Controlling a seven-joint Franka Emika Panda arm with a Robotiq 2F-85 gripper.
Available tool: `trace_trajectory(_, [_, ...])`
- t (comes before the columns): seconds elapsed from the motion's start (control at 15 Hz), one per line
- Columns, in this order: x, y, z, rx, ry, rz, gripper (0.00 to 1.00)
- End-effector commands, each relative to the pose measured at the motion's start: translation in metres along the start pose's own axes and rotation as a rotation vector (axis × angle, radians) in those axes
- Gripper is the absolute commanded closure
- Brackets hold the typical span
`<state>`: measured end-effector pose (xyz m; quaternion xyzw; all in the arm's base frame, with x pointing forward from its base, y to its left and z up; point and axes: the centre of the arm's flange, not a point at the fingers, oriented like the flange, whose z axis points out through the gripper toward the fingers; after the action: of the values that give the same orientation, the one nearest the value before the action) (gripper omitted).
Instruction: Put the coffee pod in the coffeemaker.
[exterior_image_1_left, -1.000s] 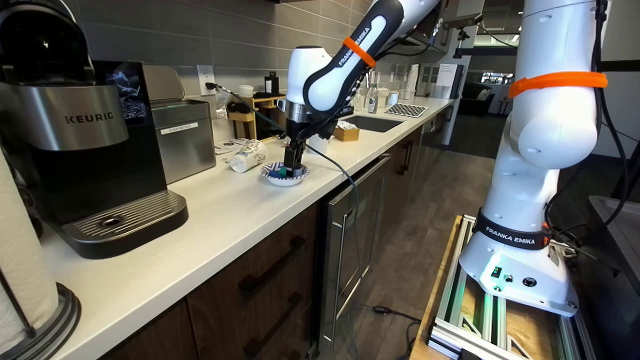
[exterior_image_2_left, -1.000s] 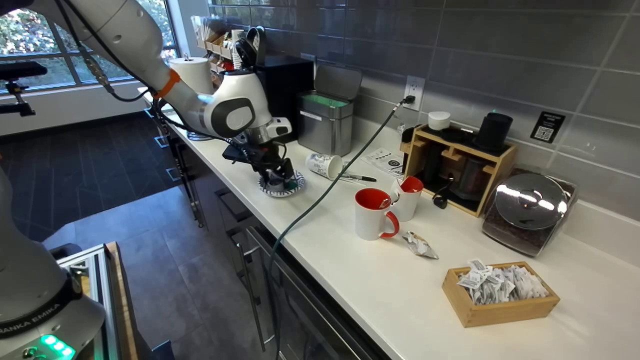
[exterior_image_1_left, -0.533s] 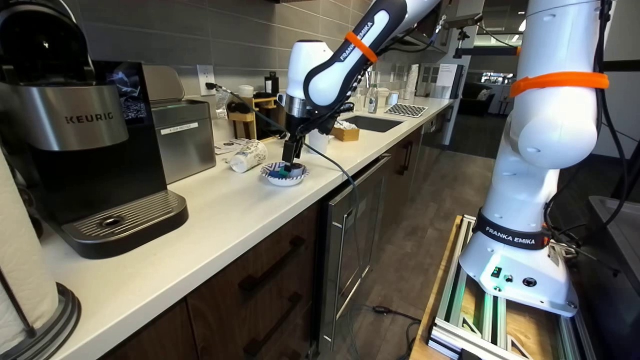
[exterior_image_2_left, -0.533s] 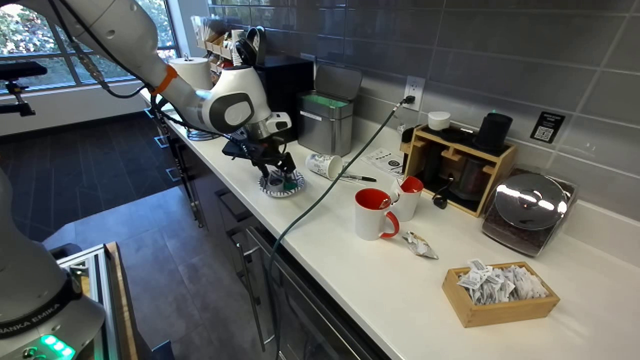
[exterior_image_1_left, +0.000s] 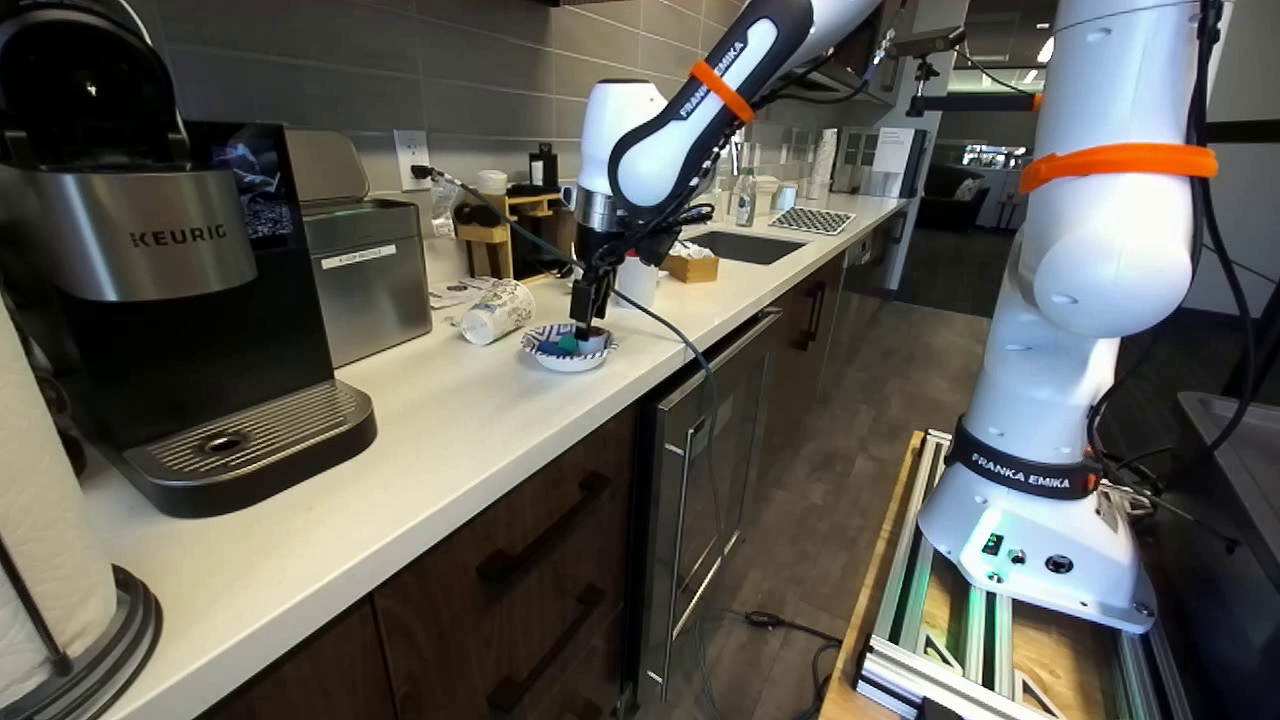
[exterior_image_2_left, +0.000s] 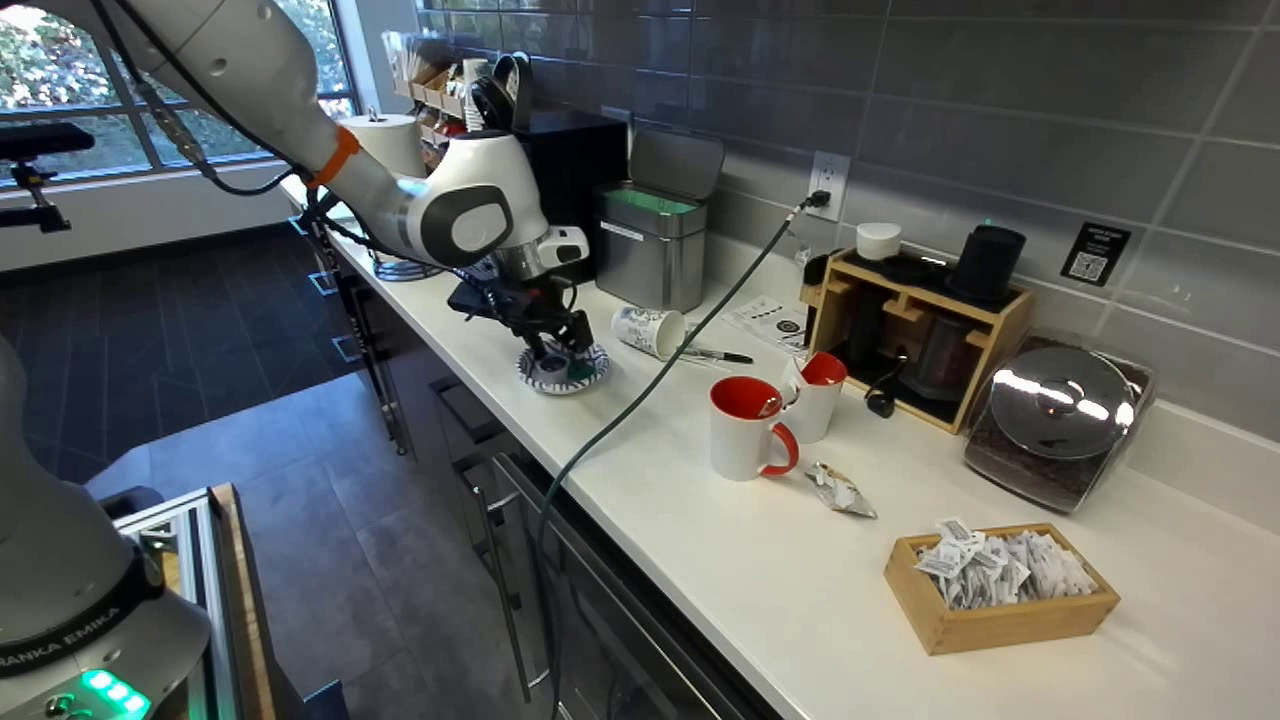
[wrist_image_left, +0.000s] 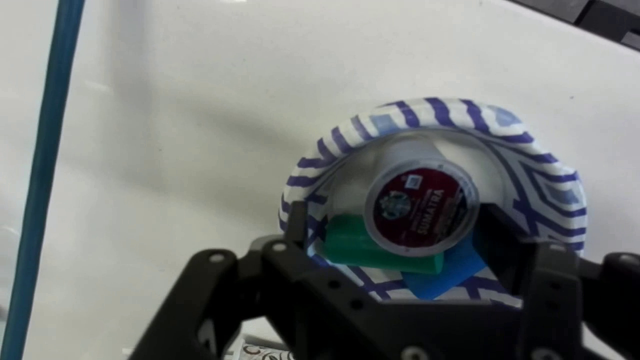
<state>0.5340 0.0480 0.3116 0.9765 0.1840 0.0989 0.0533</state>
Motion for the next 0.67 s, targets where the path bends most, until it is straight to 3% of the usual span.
trace_trajectory(0.0, [0.0024,0.0066,0.0017,0.021,-0.03,0.019,0.19])
trace_trajectory(0.2, [0.0037,0.007,0.0037,0.027,-0.04,0.024,0.24])
trace_trajectory(0.6, [0.0049,0.0054,0.0065,0.047,-0.057,0.024,0.25])
